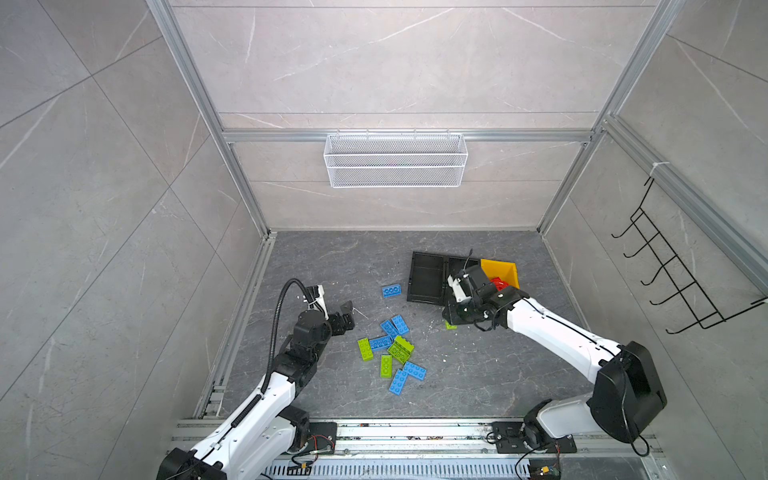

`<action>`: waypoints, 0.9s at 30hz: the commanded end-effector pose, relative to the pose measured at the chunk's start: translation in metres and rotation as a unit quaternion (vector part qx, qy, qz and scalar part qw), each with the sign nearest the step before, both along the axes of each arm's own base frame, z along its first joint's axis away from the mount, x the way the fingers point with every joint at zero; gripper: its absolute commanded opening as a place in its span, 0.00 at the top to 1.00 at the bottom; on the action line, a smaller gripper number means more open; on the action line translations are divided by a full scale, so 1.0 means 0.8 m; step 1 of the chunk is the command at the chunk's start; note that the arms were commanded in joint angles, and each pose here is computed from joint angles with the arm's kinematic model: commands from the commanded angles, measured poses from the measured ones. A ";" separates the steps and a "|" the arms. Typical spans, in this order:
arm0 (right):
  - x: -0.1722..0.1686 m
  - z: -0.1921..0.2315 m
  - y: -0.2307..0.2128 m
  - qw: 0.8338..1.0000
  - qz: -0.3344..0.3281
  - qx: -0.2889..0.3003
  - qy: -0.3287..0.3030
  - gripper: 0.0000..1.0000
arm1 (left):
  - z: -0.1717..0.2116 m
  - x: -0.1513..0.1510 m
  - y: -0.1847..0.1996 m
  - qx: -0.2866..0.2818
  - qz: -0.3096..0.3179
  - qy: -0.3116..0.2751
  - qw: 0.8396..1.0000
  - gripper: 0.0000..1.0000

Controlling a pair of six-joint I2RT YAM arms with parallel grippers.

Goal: Sort the legos into containers by color
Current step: 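Carry the lime-green brick toward the black bin with the right gripper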

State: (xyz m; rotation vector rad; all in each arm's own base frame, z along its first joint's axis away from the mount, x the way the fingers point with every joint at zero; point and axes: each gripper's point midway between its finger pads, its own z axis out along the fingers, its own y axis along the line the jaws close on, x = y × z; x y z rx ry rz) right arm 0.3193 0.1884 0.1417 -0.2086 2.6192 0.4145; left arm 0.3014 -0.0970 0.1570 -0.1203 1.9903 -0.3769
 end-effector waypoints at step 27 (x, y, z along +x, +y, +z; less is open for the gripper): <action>0.174 0.017 -0.076 0.997 -0.048 -0.007 -0.052 0.41 | 0.023 0.005 -0.058 -0.051 -0.118 -0.032 0.991 0.00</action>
